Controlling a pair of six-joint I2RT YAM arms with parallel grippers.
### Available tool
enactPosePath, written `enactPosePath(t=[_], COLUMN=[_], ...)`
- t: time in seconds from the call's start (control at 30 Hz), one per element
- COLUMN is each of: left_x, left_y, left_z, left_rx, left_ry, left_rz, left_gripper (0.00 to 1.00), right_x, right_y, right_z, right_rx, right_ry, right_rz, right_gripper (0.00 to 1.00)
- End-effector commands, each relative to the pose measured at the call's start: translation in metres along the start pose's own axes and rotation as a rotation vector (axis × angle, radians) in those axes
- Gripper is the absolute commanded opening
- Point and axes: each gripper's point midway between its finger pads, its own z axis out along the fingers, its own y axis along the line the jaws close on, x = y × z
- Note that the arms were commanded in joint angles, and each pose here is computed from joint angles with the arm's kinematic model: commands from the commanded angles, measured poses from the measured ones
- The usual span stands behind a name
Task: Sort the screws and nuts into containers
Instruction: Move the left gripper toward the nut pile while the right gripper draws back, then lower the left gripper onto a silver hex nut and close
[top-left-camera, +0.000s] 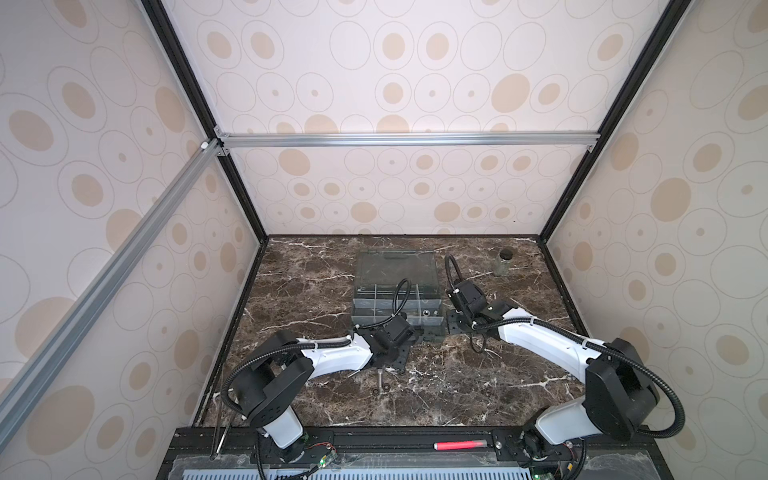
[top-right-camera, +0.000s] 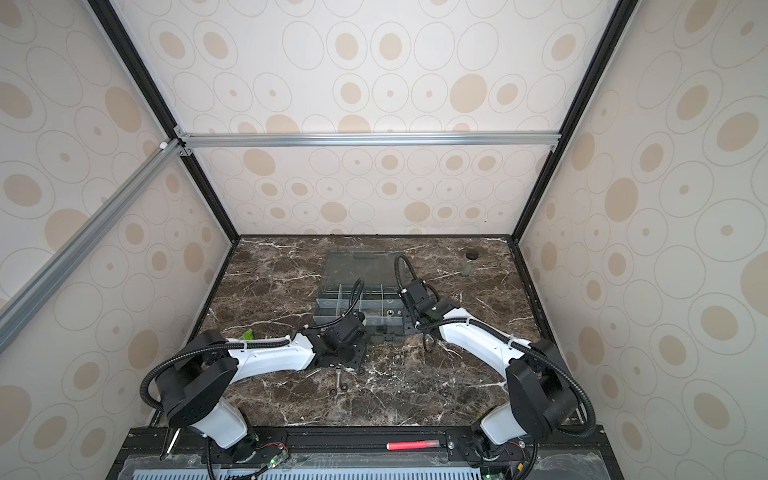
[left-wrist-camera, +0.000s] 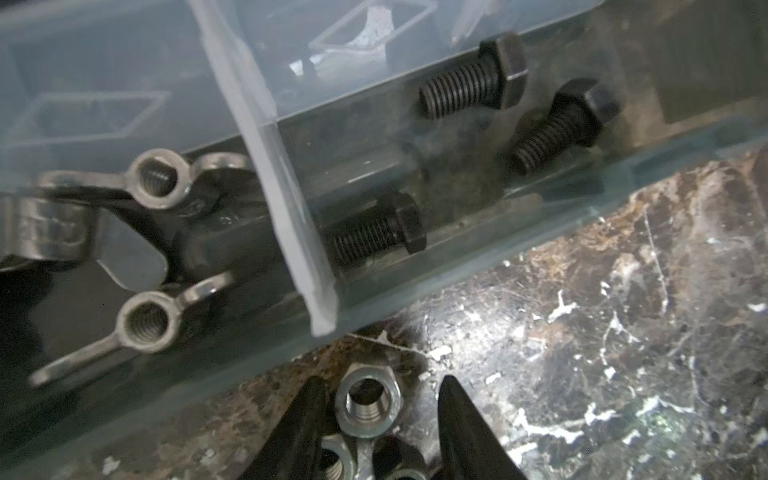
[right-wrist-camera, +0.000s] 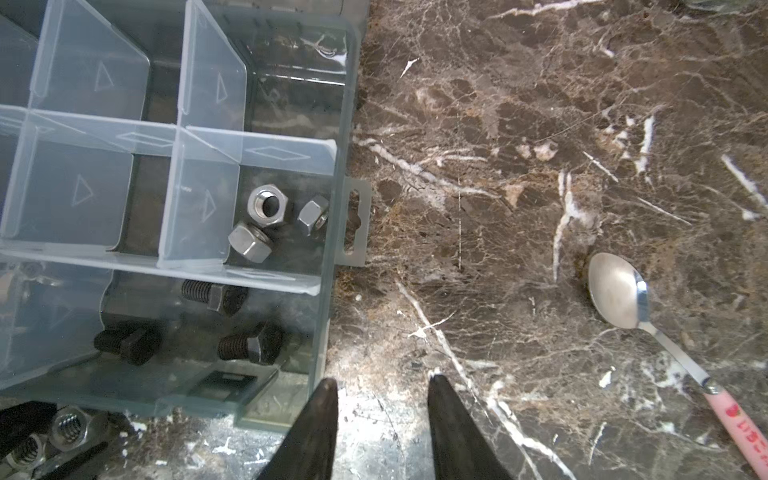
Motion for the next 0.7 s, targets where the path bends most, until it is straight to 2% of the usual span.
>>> enactPosePath(t=[0.0, 0.67], left_x=[-0.001, 0.006], left_y=[-0.005, -0.022], left_z=[0.003, 0.010], left_rx=[-0.011, 0.003], left_ry=[0.008, 0.024], left_rz=[0.039, 0.083], left_gripper=[0.44, 0.32], right_x=[0.002, 0.007], right_y=[-0.007, -0.013], right_z=[-0.003, -0.006], right_rx=[0.015, 0.028], right_ry=[-0.004, -0.010], right_rz=[0.023, 0.031], right_gripper=[0.40, 0.40])
